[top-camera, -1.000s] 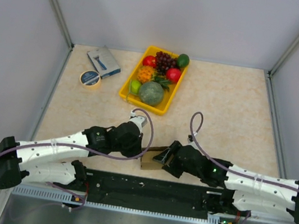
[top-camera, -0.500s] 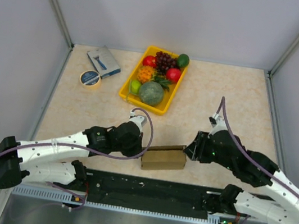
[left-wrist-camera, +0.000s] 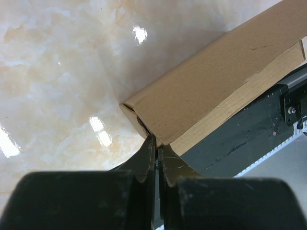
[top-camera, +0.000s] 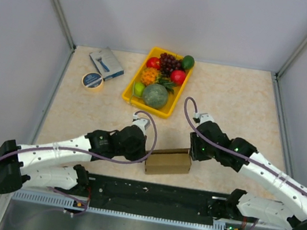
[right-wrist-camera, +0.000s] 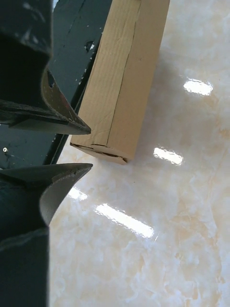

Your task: Fold the paper box

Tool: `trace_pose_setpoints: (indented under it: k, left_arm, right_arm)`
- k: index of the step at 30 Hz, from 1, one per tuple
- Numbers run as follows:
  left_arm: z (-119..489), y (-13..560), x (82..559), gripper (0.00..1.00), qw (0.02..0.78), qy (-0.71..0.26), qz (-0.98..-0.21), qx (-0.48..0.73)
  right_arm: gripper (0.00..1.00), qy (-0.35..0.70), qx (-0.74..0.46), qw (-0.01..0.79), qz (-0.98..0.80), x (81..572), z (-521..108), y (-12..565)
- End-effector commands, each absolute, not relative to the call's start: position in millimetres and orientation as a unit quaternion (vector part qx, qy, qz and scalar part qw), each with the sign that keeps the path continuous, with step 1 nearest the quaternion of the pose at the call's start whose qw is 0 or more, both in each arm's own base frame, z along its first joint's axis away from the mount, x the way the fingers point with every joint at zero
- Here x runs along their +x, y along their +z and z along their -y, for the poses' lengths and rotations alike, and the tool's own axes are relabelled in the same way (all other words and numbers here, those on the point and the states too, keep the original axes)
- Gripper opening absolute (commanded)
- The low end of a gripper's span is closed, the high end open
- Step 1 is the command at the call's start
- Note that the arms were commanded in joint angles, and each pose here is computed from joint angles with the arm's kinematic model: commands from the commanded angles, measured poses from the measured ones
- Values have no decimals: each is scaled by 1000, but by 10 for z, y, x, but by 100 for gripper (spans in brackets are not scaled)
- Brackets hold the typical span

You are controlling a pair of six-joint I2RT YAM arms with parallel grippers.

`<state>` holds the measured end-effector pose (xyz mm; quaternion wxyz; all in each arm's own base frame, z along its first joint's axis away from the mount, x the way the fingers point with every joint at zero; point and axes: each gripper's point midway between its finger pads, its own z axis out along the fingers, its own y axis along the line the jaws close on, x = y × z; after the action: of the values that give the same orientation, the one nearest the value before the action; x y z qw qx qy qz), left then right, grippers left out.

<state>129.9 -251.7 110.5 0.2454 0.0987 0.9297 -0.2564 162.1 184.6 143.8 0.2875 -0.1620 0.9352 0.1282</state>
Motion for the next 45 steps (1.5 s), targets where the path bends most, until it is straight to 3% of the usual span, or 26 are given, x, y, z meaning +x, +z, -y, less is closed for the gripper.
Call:
trace_pose_setpoints:
  k: [1,4,10,12,14,15,18,22,25,29,32,42,45]
  left_arm:
    - [2432,956,1218,0,232,-241,-938,95]
    - [2458,956,1216,0,234,-247,-936,94]
    - [2487,953,1190,9,237,-248,-934,96]
    - [2494,990,1187,18,244,-252,-931,99]
    - [2487,1016,1186,28,250,-255,-929,101]
    - [2475,1061,1198,43,259,-259,-925,100]
    - [2430,1197,1235,66,286,-272,-913,101]
    - [2331,1456,1282,89,335,-291,-889,112]
    - [2320,1707,1273,98,377,-324,-855,149]
    - [2531,1913,1232,98,429,-365,-782,265]
    - [2729,1851,1217,98,426,-362,-756,341]
    - [3459,1412,1266,98,310,-332,-744,489]
    - [3478,1270,1340,98,308,-306,-753,494]
  right_arm:
    - [28,146,-170,313,-923,1772,-1990,1478]
    - [24,155,-171,310,-922,1789,-2064,1418]
    - [10,155,-167,296,-928,1771,-2079,1273]
    - [1,152,-164,300,-927,1767,-2050,1268]
    - [0,150,-164,302,-927,1757,-2026,1251]
    - [0,148,-164,304,-927,1757,-2007,1247]
    - [0,148,-169,314,-922,1753,-1971,1249]
    - [0,151,-168,327,-918,1760,-1942,1270]
    - [0,156,-168,333,-915,1761,-1943,1285]
    - [0,167,-179,331,-911,1740,-1984,1291]
    - [0,172,-180,330,-911,1732,-2004,1293]
    - [0,185,-183,328,-908,1716,-2051,1321]
    - [0,189,-184,327,-908,1715,-2068,1338]
